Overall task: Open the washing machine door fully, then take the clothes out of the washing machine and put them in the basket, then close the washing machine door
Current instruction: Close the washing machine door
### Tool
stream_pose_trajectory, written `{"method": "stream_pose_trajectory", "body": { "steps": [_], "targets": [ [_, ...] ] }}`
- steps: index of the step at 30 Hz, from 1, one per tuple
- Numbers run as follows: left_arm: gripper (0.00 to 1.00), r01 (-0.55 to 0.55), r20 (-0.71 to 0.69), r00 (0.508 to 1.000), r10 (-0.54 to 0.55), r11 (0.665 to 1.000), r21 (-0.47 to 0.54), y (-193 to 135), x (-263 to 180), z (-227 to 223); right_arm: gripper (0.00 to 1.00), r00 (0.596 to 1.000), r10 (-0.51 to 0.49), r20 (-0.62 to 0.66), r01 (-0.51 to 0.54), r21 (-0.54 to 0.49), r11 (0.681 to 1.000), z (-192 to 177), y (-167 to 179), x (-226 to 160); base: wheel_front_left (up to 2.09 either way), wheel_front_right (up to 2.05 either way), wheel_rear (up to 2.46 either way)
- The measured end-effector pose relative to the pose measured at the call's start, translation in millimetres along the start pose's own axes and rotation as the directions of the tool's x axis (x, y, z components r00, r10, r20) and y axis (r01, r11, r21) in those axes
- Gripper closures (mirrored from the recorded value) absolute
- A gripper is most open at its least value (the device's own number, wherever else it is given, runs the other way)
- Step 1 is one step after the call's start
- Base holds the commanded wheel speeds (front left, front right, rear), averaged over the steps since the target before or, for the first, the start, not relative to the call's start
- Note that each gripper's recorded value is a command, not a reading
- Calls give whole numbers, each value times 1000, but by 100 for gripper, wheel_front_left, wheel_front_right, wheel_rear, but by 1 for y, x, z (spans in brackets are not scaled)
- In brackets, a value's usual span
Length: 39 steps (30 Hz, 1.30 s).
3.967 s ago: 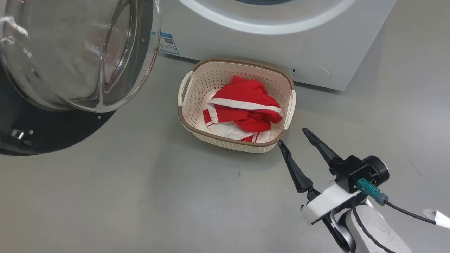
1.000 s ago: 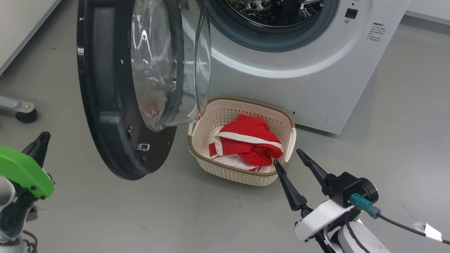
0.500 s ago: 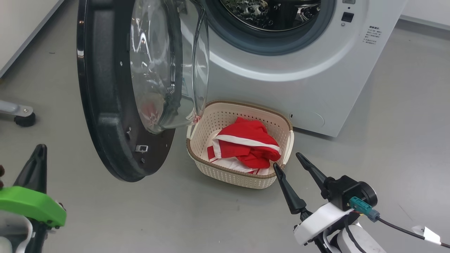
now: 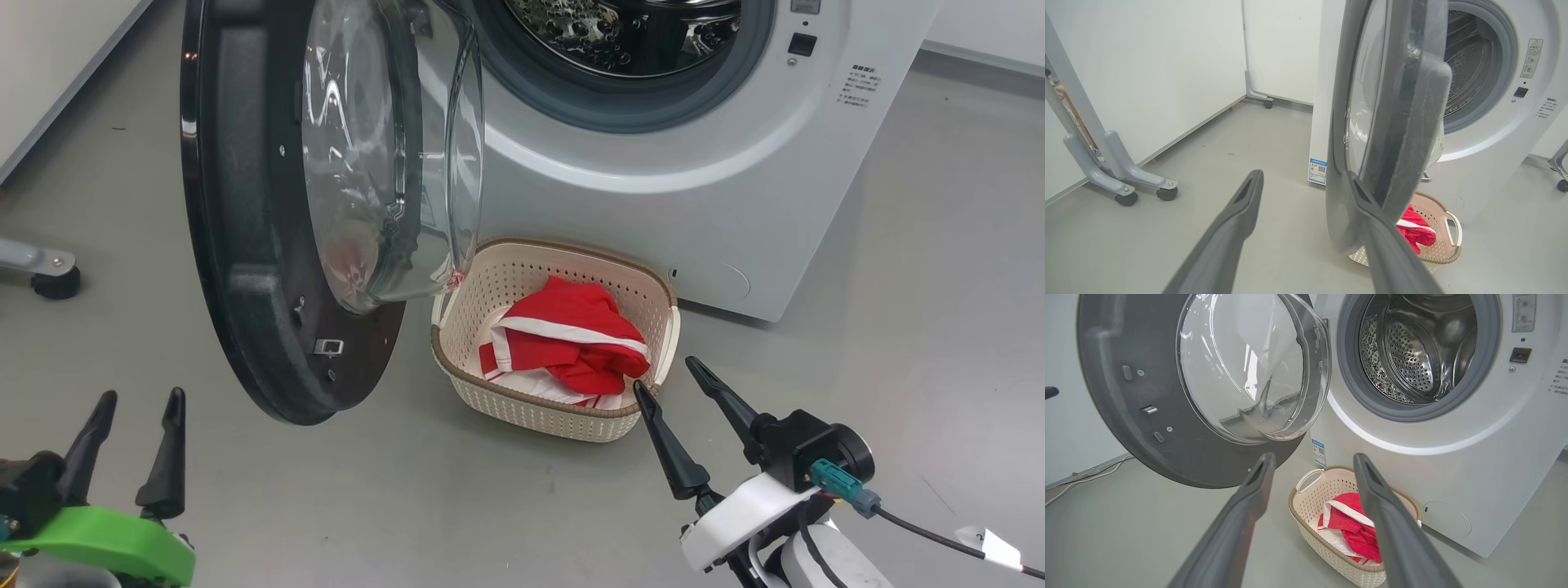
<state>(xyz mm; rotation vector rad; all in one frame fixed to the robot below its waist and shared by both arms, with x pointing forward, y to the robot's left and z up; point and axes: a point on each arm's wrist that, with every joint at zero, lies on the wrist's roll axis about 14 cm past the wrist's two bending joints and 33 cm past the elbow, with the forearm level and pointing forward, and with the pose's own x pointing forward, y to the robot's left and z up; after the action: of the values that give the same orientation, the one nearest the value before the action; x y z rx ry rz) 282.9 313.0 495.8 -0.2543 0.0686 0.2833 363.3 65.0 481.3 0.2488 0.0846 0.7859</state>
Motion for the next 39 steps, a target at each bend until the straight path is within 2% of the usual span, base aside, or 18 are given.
{"method": "stream_pose_trajectory", "body": {
  "steps": [17, 39],
  "targets": [
    [0, 11, 58, 998, -12, 1000, 16, -3, -3, -5, 0, 1000, -2, 6, 2, -2, 1000, 2, 1, -1, 0, 0, 0],
    [0, 19, 39, 999, -20, 999, 39, -1, -6, -18, 0, 1000, 1, 7, -1, -5, 1000, 3, 4, -2, 0, 0, 0]
  ]
}}
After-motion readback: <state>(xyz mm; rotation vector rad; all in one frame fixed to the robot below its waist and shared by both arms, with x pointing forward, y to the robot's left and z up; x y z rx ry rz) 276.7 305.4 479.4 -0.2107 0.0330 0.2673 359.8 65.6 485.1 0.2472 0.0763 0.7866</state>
